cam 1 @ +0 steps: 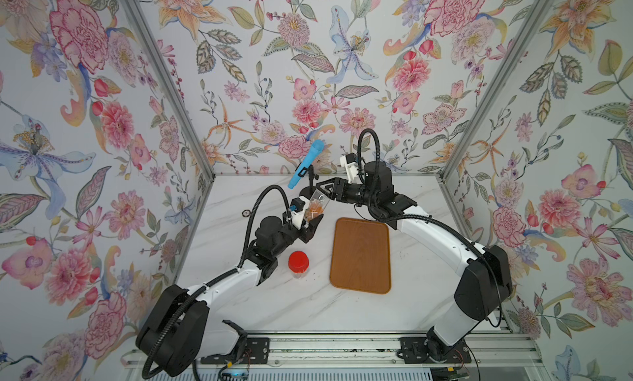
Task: Pour the candies out of the jar
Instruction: Unscrew the lid from the jar.
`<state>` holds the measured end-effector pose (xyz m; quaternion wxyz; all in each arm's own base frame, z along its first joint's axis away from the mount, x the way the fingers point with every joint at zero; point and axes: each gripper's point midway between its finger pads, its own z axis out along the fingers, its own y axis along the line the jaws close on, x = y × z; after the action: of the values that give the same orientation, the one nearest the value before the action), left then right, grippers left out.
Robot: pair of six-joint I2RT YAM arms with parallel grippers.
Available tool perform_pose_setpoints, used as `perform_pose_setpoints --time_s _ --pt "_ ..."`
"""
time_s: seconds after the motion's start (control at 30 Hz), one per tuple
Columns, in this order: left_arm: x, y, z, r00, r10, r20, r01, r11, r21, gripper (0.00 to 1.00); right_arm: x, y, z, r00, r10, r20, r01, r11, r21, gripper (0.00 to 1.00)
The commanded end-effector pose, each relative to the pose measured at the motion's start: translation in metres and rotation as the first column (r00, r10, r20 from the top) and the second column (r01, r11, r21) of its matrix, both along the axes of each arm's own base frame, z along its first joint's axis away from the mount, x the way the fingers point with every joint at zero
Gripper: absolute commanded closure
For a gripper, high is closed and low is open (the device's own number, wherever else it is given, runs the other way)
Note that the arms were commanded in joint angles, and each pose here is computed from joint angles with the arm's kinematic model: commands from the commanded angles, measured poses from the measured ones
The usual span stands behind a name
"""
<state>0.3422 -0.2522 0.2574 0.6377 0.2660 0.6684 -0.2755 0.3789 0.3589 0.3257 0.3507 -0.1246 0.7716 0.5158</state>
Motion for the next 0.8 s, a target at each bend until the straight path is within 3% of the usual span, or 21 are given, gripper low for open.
perform_pose_setpoints --time_s 0.0,0.33,0.53,0.6,0.7,0.73,0.77 --pt "-0.044 -0.031 0.069 0.938 -0.307 0.162 0.331 0.932 -0.148 1.0 -0.038 0.007 0.041 0.97 0.194 0.146 -0.206 0.976 0.071 0.67" --pt "-0.073 -0.043 0.087 0.841 -0.506 0.191 0.537 0.821 -0.193 1.0 -0.081 -0.007 0.048 0.897 0.367 0.246 -0.387 0.922 0.034 0.67" --pt "-0.071 -0.045 0.081 0.845 -0.509 0.165 0.533 0.825 -0.186 1.0 -0.084 -0.007 0.057 0.887 0.377 0.265 -0.401 0.915 0.037 0.64" --pt "-0.068 -0.045 0.078 0.856 -0.492 0.157 0.515 0.839 -0.175 1.0 -0.079 -0.007 0.06 0.897 0.356 0.262 -0.378 0.925 0.037 0.5" --pt "-0.064 -0.042 0.074 0.872 -0.465 0.154 0.486 0.859 -0.16 1.0 -0.07 -0.013 0.065 0.915 0.314 0.253 -0.334 0.941 0.043 0.08" --pt "-0.061 -0.041 0.071 0.883 -0.445 0.149 0.465 0.872 -0.154 1.0 -0.065 -0.018 0.068 0.922 0.292 0.253 -0.314 0.948 0.049 0.0" --pt "-0.059 -0.039 0.068 0.891 -0.43 0.145 0.449 0.882 -0.147 1.0 -0.06 -0.025 0.071 0.931 0.265 0.251 -0.287 0.956 0.054 0.0"
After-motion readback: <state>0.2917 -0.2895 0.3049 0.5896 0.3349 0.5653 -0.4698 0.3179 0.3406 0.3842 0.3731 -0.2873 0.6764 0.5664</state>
